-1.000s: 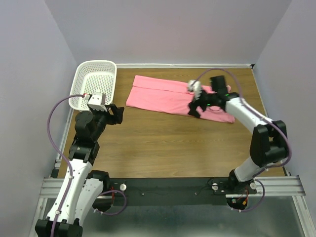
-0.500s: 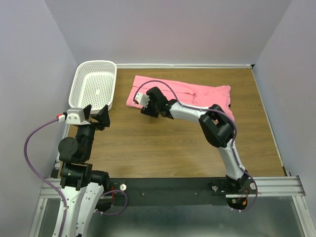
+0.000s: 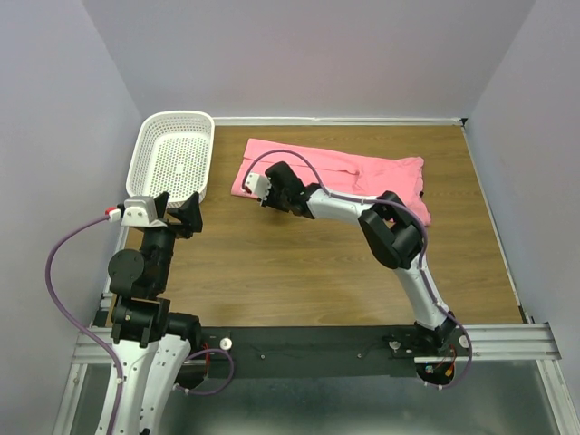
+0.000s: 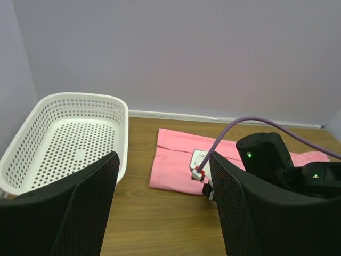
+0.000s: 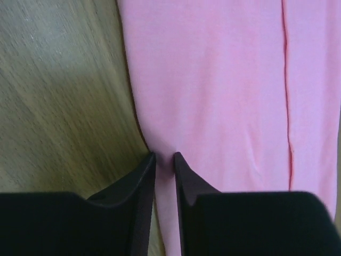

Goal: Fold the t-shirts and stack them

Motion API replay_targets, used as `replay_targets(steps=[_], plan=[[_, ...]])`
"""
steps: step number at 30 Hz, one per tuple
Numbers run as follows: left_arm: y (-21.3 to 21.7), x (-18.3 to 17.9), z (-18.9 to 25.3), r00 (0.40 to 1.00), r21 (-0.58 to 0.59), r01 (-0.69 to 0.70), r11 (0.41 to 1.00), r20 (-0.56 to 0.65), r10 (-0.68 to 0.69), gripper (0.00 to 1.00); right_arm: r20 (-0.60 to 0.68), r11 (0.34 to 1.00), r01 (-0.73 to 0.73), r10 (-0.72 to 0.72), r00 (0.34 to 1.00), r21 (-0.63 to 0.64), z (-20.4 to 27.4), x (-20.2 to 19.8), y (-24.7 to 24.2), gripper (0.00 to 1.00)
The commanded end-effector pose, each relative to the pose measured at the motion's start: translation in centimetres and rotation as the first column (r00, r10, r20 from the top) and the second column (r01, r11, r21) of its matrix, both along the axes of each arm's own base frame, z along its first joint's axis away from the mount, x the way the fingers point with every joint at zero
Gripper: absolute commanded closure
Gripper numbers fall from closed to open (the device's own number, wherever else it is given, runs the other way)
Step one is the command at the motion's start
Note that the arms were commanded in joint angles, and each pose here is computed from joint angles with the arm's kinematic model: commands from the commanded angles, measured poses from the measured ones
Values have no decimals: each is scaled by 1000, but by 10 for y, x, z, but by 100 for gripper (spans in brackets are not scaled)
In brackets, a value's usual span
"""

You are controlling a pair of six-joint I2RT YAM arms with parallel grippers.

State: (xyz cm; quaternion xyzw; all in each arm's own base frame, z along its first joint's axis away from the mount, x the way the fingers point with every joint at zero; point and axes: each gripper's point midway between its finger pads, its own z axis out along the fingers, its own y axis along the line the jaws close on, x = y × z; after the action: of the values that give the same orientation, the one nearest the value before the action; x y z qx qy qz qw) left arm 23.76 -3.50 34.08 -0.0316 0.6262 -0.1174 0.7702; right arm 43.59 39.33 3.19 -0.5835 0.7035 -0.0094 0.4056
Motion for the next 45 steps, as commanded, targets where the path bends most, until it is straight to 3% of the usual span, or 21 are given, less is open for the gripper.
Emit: replay_targets(steps=[1,5,12,15,18,20,25,27,29,30,32,33,36,37,38,39,41,42,43,44,45], plan=[[3,3,-3,1000,-9,-19,1000,-5,19,23,-142,997,-71,66,988,-31,-35,-29,4,77],[2,4,-3,1000,-6,-10,1000,-8,10,23,-187,993,-112,106,977,-23,-37,-42,3,99],[0,5,-4,1000,-4,-1,1000,-12,1,23,-204,985,-173,170,964,3,-19,-61,-3,99],[-1,5,-5,1000,-3,4,1000,-12,-4,23,-256,959,-281,282,925,40,-7,-94,-8,99],[-6,8,-7,999,4,29,1000,-16,-29,23,-349,891,-452,433,831,31,-11,-155,-26,99],[-26,13,-12,991,26,135,991,-30,-134,23,-436,834,-551,491,754,-14,-31,-204,-52,99],[-73,28,-23,920,40,387,921,-73,-384,24,-492,774,-633,556,670,13,-17,-264,-92,99],[-92,40,-25,874,-8,480,877,-88,-478,25,-521,771,-636,558,646,35,-13,-285,-110,85],[-108,48,-16,836,-36,540,841,-89,-541,27,-453,775,-627,586,671,73,18,-290,-112,55],[-117,66,-30,820,-66,550,832,-144,-554,28,-430,785,-615,581,691,74,27,-290,-116,49],[-148,75,-19,772,-69,613,787,-160,-616,29,-345,826,-553,554,758,110,60,-284,-125,34],[-164,93,-46,746,-95,616,782,-249,-618,29,-319,866,-482,498,806,134,70,-266,-137,32],[-208,112,-54,675,-112,672,732,-315,-668,32,-248,922,-300,359,900,247,107,-231,-172,31],[-222,126,-89,629,-148,673,724,-401,-666,33,-260,952,-125,200,945,278,111,-202,-206,31],[-234,136,-85,617,-145,688,711,-398,-679,33,-261,953,-37,119,958,300,112,-187,-223,31],[-251,145,-121,560,-176,695,697,-474,-679,33,-280,945,56,38,959,322,111,-175,-242,31],[-275,164,-121,537,-157,724,672,-485,-691,33,-359,842,342,-193,913,417,111,-145,-294,33],[-285,172,-166,474,-186,717,671,-576,-666,34,-394,790,429,-260,882,438,111,-136,-311,34],[-302,172,-174,439,-187,741,645,-592,-676,34,-505,661,610,-380,774,437,100,-125,-341,34],[-317,185,-162,445,-161,763,626,-572,-689,34,-530,599,670,-429,731,439,104,-115,-356,39],[-326,188,-202,385,-187,759,624,-644,-661,35,-572,554,706,-433,696,441,101,-114,-364,40]])
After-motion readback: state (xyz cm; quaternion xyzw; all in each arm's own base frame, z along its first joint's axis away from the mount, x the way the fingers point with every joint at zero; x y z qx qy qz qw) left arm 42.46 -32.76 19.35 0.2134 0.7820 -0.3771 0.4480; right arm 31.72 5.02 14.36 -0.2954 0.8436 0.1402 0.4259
